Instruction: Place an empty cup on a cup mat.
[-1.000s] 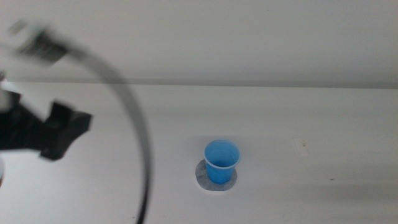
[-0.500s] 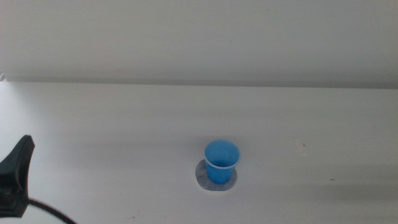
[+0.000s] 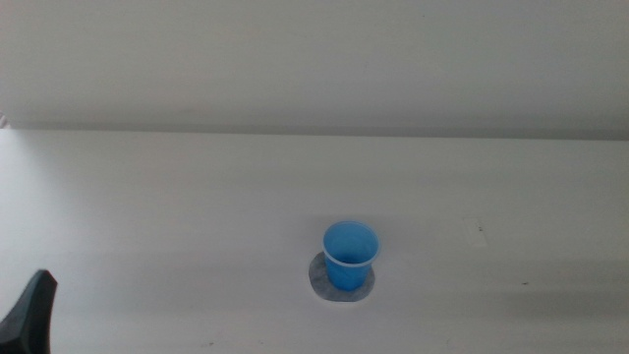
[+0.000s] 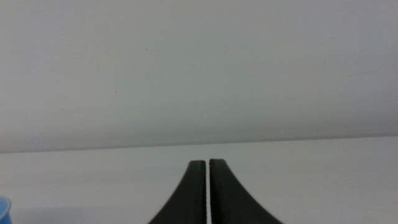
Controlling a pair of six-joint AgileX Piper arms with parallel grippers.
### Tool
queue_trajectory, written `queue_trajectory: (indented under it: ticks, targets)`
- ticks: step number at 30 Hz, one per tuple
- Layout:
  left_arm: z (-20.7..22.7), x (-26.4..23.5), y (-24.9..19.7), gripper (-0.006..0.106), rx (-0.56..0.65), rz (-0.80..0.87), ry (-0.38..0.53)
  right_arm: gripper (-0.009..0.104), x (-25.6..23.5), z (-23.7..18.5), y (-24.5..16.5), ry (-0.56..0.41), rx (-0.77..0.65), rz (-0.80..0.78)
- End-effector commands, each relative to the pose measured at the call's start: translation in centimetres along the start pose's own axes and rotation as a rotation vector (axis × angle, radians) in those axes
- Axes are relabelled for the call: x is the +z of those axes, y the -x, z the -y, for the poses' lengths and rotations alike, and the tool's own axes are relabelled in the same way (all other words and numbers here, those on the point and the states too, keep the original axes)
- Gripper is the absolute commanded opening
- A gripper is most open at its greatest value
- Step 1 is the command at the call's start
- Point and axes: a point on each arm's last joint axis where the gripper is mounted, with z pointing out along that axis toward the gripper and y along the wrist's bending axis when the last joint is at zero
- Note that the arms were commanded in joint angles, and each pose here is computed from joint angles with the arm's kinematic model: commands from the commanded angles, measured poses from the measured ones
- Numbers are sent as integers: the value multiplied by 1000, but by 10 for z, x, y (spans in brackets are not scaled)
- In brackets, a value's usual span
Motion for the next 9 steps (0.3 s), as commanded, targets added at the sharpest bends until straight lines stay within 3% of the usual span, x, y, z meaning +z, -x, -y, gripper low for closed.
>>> queue_trajectory:
  ticks: [1,9]
  targets:
    - [-1,-1,-15,94,-21,-33,5,-2,-1,0,-9,2,-11,7]
    - [-1,-1,-14,94,-21,-27,5,-2,-1,0,-9,2,-11,7]
